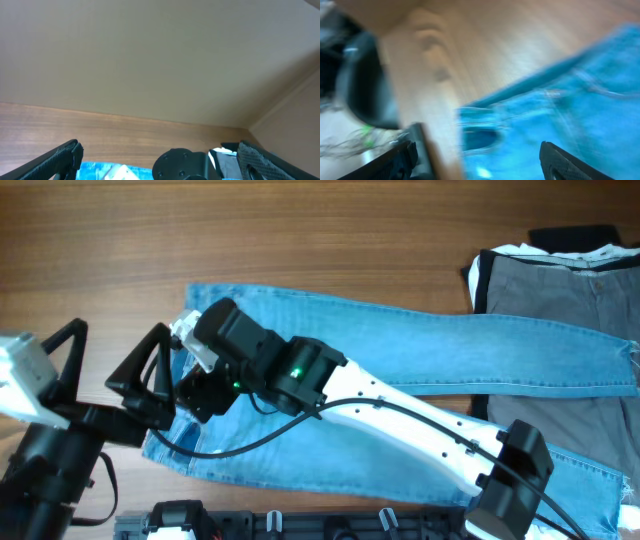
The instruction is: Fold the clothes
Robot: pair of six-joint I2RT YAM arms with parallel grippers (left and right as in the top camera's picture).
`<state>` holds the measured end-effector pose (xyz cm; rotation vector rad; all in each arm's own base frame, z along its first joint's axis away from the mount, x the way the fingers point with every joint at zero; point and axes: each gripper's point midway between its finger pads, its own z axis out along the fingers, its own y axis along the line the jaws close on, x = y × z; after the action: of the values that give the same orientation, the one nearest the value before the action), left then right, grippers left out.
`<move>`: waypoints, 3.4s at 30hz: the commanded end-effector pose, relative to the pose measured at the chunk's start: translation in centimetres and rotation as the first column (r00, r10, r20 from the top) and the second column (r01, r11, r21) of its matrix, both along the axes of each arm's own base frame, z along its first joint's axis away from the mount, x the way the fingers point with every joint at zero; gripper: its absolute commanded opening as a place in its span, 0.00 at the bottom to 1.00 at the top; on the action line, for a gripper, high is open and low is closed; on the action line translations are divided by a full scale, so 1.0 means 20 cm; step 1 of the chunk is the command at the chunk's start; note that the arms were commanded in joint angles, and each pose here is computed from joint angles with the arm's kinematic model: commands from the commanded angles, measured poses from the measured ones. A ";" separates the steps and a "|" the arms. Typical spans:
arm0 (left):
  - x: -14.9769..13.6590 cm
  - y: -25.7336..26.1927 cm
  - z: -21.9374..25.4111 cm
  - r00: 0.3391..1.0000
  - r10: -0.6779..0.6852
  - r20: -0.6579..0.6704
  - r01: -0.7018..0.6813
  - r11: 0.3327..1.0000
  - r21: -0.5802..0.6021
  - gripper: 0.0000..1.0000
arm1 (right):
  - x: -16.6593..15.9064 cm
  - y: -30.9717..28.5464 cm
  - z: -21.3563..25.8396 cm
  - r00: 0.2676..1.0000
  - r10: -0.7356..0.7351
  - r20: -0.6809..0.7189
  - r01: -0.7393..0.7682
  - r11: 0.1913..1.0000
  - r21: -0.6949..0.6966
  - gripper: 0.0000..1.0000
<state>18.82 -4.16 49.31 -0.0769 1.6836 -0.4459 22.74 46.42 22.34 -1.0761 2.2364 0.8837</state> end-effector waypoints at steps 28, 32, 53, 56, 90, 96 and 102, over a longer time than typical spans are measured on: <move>1.01 0.05 -2.65 -0.001 0.089 -0.996 0.053 0.995 0.089 0.22 | 1.12 -2.13 0.46 0.430 -0.902 -0.038 0.900 0.425 0.093 0.72; 0.93 0.54 -2.86 -0.158 0.354 -0.922 -0.200 0.903 0.381 0.09 | 1.12 -2.13 0.46 0.428 -0.903 -0.036 0.901 0.424 0.092 0.70; 0.86 1.05 -1.76 0.238 0.101 -0.966 -0.499 0.866 -0.033 0.46 | 1.10 -2.00 -0.45 0.562 -0.778 -0.281 0.703 0.628 -0.334 0.47; 0.84 0.94 -1.74 0.212 0.089 -0.973 -0.455 0.890 -0.017 0.22 | 1.09 -1.93 -0.56 0.568 -0.744 -0.351 0.662 0.667 -0.342 0.23; 1.27 0.92 -1.76 0.474 0.202 -0.857 -0.453 0.890 -0.041 0.51 | 1.47 -2.00 -0.59 0.390 -0.855 -0.341 0.861 0.470 -0.195 0.20; 0.91 0.92 -1.73 0.309 0.150 -0.939 -0.431 0.903 0.002 0.57 | 1.18 -2.01 -1.10 0.288 -0.883 -0.372 0.752 0.448 -0.483 0.04; 0.80 0.96 -1.77 0.228 0.206 -0.952 -0.353 0.928 0.116 1.00 | 1.23 -2.32 -1.35 0.072 -0.957 -0.282 0.802 0.224 -0.554 0.04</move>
<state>35.44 14.07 13.75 -1.0017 2.7586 -0.2945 48.14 4.57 -0.21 0.6374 2.8423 0.4676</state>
